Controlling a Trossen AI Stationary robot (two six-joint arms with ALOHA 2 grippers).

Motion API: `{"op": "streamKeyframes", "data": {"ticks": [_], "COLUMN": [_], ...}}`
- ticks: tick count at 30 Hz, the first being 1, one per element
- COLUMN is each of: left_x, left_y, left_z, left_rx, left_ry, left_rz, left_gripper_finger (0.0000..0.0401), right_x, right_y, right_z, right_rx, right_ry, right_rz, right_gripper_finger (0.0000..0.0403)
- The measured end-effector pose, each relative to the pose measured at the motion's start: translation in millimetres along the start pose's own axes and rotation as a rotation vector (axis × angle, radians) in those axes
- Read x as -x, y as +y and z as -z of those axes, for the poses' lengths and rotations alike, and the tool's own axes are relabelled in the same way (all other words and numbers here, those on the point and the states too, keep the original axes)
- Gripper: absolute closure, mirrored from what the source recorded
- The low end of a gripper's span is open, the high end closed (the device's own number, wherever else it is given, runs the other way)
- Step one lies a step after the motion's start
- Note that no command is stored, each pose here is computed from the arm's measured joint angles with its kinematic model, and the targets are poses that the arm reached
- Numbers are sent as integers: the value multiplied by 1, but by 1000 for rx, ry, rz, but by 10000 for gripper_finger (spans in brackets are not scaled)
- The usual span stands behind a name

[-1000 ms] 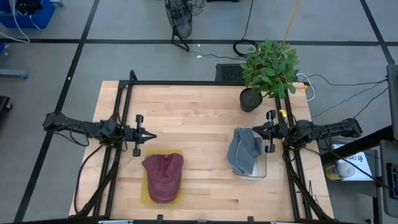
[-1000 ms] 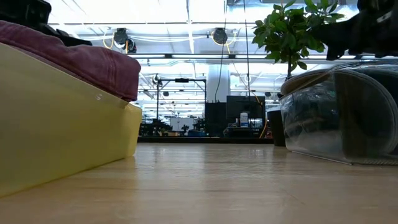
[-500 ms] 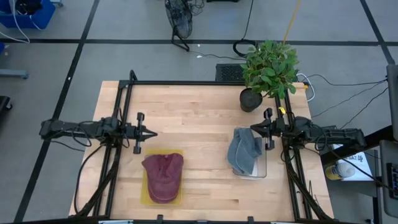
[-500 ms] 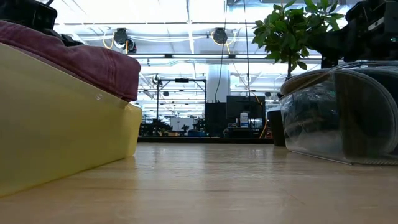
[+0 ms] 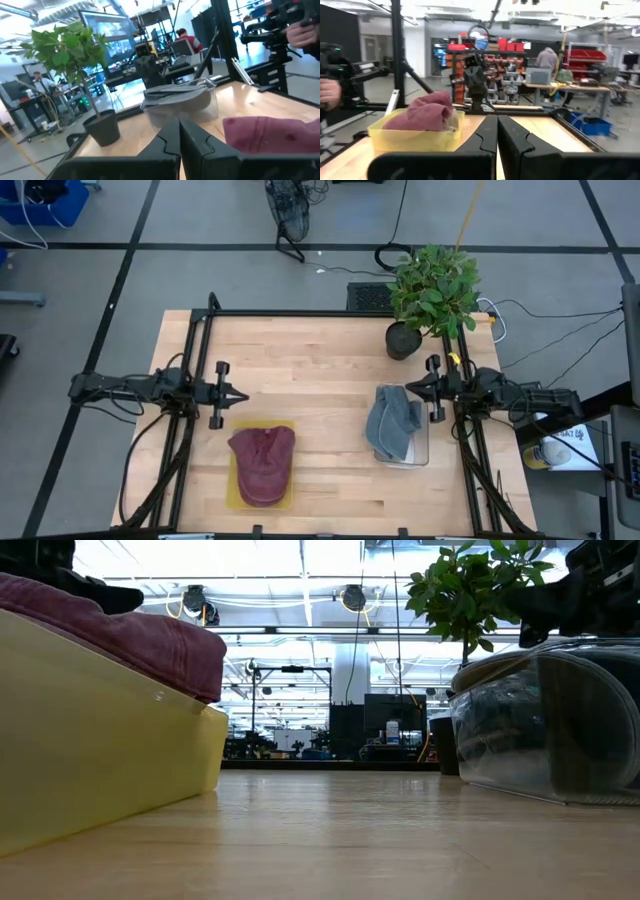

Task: Pick & Place hat
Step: Return to Home Position

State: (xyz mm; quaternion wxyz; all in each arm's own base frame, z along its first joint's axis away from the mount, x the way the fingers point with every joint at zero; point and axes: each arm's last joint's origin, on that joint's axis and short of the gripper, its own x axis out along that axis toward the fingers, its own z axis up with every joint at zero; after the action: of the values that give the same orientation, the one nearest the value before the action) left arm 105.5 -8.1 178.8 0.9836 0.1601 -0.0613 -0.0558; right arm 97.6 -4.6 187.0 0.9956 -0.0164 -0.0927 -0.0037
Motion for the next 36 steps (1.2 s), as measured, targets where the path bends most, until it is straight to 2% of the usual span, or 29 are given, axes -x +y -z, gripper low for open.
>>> {"op": "streamKeyframes", "data": {"ticks": [5,12,18,25,36], "left_x": [6,9,9,9,9], "left_y": [0,-3,-3,-3,-3], "left_z": [-1,8,8,8,9], "left_rx": [-4,45,48,47,76], "left_ry": [0,82,89,92,103], "left_rz": [-37,-13,-10,-10,-33], "left_gripper_finger": [398,398,399,398,375], "right_x": [3,3,3,3,3], "right_y": [1,1,-1,-1,-1], "right_z": [2,2,4,4,4], "right_rx": [17,14,-14,-10,68], "right_ry": [13,9,21,22,23], "right_rz": [-25,-15,34,36,36], "right_gripper_finger": [403,403,403,403,403]}}
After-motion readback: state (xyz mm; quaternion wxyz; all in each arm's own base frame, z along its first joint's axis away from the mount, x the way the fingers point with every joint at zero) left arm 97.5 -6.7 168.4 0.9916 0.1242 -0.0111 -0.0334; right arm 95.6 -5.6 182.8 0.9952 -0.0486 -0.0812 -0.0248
